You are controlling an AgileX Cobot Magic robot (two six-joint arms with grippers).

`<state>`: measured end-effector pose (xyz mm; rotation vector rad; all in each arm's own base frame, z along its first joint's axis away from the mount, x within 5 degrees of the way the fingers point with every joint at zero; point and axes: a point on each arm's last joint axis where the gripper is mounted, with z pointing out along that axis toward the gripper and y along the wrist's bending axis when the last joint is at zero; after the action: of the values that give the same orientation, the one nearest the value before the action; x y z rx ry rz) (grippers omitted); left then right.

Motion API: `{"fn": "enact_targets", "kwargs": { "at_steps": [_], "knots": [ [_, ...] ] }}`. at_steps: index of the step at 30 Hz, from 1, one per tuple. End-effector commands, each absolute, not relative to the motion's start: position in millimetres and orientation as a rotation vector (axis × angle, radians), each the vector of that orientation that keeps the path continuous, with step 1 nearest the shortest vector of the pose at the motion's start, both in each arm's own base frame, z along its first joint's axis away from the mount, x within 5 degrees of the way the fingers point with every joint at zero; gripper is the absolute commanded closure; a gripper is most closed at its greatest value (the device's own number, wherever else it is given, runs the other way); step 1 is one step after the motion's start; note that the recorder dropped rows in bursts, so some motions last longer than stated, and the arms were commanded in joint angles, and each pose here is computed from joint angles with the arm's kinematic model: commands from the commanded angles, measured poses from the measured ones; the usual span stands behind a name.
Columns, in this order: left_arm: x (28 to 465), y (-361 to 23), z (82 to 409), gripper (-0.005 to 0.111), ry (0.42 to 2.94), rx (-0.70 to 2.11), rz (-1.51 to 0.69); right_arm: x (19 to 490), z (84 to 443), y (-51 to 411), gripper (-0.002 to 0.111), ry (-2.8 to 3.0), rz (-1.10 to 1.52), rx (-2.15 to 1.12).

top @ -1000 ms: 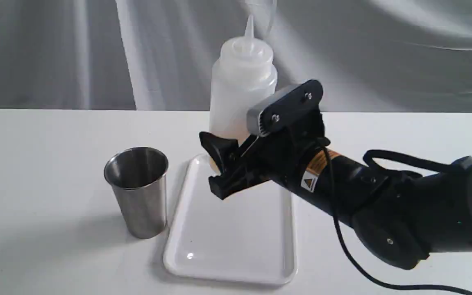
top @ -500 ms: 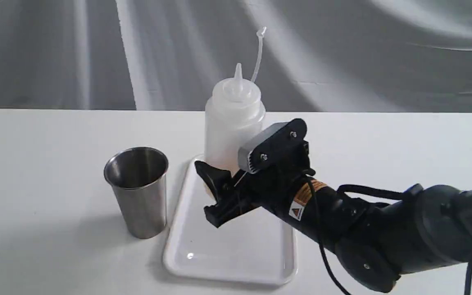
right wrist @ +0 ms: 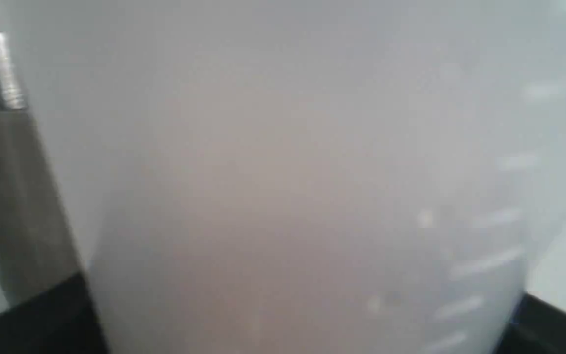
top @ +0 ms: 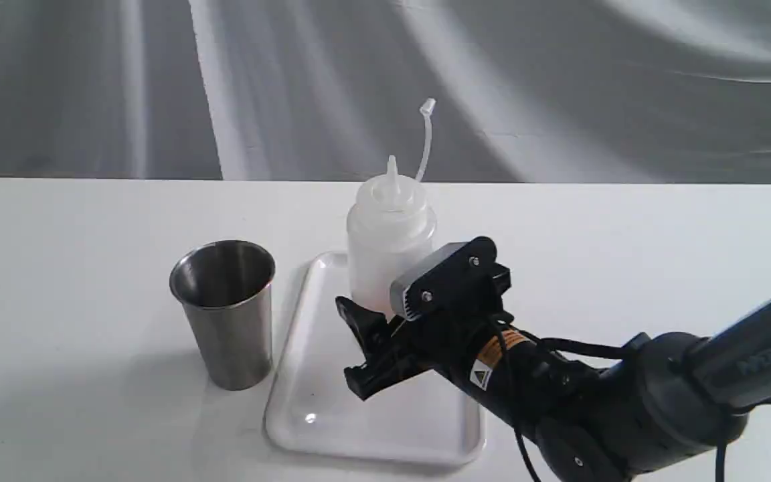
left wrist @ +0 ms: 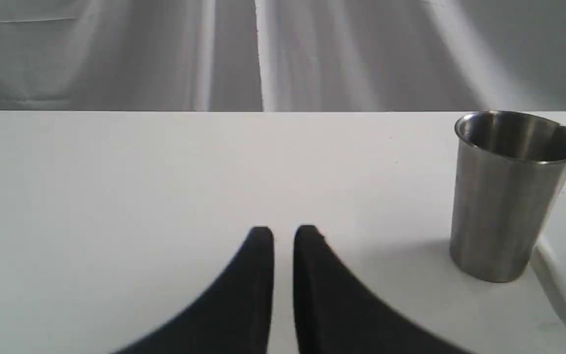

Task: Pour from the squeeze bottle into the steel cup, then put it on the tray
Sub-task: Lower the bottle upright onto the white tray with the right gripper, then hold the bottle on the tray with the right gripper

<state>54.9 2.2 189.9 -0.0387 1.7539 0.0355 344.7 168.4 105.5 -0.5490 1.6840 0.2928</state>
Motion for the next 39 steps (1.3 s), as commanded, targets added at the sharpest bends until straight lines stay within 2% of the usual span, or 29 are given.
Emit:
{"fn": "enact_targets", "kwargs": {
  "at_steps": [1,15,32,39],
  "knots": [
    [55.0,2.1,189.1,0.098,1.749,-0.039,0.032,347.7,107.5,164.7,0.108,1.633,0.284,-0.505],
    [55.0,2.1,189.1,0.098,1.749,-0.041,0.031,347.2,85.2,163.6,0.108,1.615,0.287,-0.483],
    [55.0,2.1,189.1,0.098,1.749,-0.041,0.031,347.0,83.5,163.5,0.108,1.626,0.286,-0.486],
    [55.0,2.1,189.1,0.098,1.749,-0.039,0.032,347.2,72.6,163.1,0.108,1.633,0.267,-0.5]
  ]
}}
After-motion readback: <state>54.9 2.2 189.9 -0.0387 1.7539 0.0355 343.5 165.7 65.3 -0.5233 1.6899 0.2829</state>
